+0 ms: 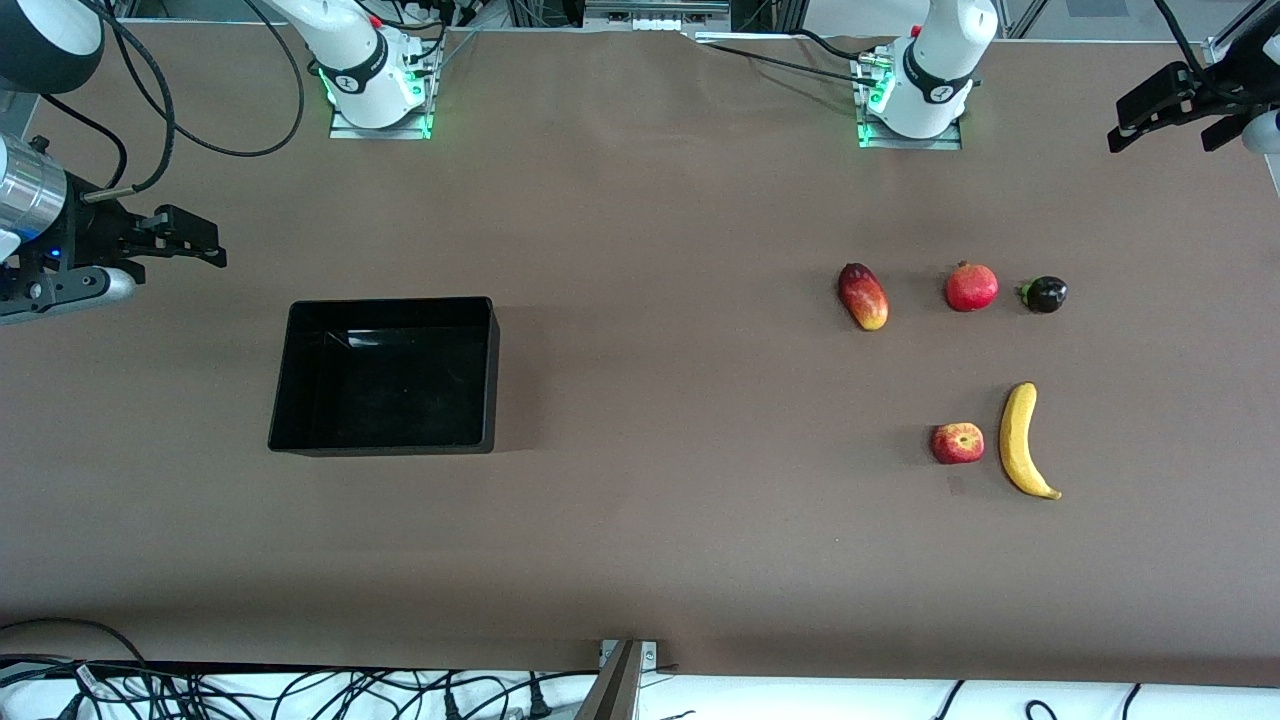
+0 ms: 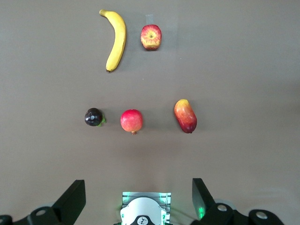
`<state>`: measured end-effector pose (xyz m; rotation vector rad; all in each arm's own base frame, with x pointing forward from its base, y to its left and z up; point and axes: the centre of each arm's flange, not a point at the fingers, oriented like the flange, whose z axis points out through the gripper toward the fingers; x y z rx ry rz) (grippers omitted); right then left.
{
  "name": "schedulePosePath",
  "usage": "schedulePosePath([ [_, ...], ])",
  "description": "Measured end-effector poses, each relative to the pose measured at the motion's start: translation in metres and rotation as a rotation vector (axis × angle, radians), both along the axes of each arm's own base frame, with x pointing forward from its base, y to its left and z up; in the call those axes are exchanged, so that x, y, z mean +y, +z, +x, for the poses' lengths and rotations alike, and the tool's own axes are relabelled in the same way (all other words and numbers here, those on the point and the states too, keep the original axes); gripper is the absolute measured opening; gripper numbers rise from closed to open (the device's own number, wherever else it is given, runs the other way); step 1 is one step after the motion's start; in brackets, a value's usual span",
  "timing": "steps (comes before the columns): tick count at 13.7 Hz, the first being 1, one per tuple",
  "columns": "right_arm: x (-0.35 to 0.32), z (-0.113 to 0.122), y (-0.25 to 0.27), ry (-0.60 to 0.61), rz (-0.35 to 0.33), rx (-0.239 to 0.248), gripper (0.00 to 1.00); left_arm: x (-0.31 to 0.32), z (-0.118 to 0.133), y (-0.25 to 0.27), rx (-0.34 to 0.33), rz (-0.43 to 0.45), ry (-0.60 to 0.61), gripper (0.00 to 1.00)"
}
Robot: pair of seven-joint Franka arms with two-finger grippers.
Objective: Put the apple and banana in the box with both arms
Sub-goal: 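Reach the right gripper to the black box while the left gripper moves out, then push the black box toward the fruit while the left gripper grasps the apple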
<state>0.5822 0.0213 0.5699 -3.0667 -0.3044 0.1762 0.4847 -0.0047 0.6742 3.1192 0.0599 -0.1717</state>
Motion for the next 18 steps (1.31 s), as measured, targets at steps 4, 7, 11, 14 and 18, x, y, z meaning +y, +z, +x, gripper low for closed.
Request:
schedulePosePath([
  [4, -0.002, 0.0, 0.0, 0.002, -0.02, 0.0, 1.0, 0.0, 0.0, 0.0, -0.001, 0.0, 0.001, 1.0],
  [7, -0.004, 0.001, -0.003, 0.002, -0.039, 0.004, 1.0, 0.006, 0.008, -0.006, -0.007, 0.0, 0.013, 1.0],
  [11, -0.01, 0.02, -0.068, -0.005, -0.084, 0.031, 1.0, 0.01, 0.026, -0.025, -0.003, 0.004, 0.023, 1.0],
  [14, -0.021, 0.03, -0.155, -0.022, -0.093, 0.027, 1.0, 0.009, 0.044, -0.04, -0.022, 0.008, 0.024, 1.0],
  [18, -0.041, 0.026, -0.247, -0.053, -0.106, 0.04, 1.0, 0.014, 0.114, -0.129, -0.071, 0.015, 0.051, 1.0],
])
